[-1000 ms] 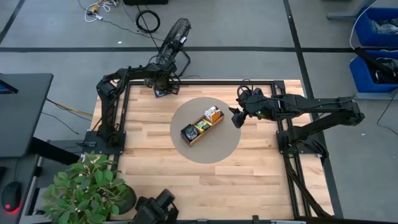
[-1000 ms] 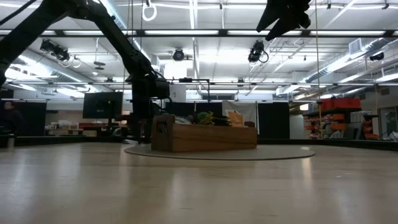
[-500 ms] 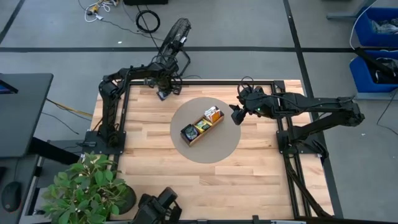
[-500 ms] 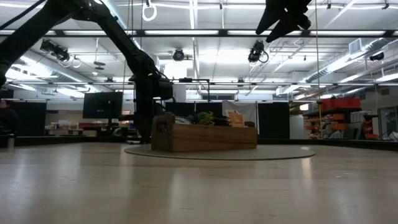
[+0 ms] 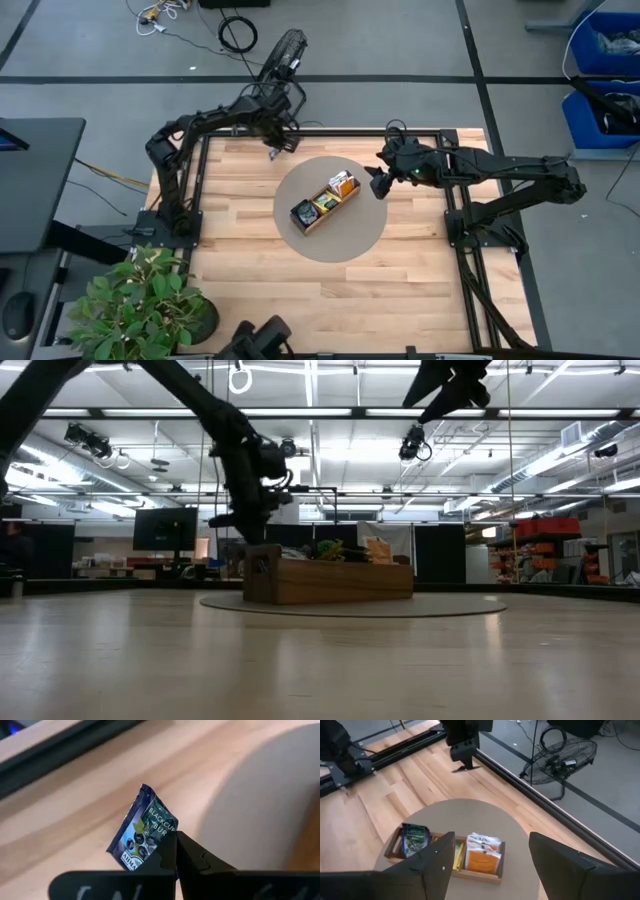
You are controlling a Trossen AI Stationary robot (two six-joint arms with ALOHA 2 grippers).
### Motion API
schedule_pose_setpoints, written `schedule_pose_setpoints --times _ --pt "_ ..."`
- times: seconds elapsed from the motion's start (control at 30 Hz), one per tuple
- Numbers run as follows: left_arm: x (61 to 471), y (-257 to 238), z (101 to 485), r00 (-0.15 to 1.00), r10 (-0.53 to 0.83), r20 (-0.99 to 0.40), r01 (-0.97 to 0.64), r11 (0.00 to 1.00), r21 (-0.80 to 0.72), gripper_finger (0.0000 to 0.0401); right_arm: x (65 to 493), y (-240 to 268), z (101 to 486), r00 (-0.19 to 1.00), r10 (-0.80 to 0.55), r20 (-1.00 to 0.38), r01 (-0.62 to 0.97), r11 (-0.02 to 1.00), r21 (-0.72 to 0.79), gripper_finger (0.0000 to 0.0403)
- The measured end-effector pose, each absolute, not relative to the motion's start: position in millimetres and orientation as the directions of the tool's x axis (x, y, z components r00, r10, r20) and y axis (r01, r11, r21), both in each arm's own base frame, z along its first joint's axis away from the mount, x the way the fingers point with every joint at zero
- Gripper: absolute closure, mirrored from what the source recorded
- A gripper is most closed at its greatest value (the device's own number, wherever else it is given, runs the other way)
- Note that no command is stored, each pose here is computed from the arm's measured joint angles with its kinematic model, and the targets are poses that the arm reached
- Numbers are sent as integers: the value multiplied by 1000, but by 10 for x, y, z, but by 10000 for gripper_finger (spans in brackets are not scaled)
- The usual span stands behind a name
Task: Pick & Place Tea
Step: Put the black tea bag into the left section of the wooden organizer
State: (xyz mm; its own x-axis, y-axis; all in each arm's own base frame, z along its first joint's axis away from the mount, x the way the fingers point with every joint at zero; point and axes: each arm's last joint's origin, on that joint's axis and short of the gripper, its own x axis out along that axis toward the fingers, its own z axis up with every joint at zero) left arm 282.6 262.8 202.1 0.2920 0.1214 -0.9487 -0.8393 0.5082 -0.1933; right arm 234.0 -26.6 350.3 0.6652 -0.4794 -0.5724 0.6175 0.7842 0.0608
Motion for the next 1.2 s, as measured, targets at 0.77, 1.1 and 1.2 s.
schedule_pose_setpoints --times 0.77,1.1,1.2 --pt "3101 1445 3414 825 -114 -554 -320 713 -624 400 2460 -404 3676 847 -307 -434 408 899 160 140" --pt "3112 1117 3876 926 -253 -282 21 778 -628 400 2504 -422 3773 912 -233 -338 305 935 181 140" --pt "3159 1046 3955 934 -292 -208 99 768 -633 400 2524 -411 3829 941 -188 -282 252 944 212 140"
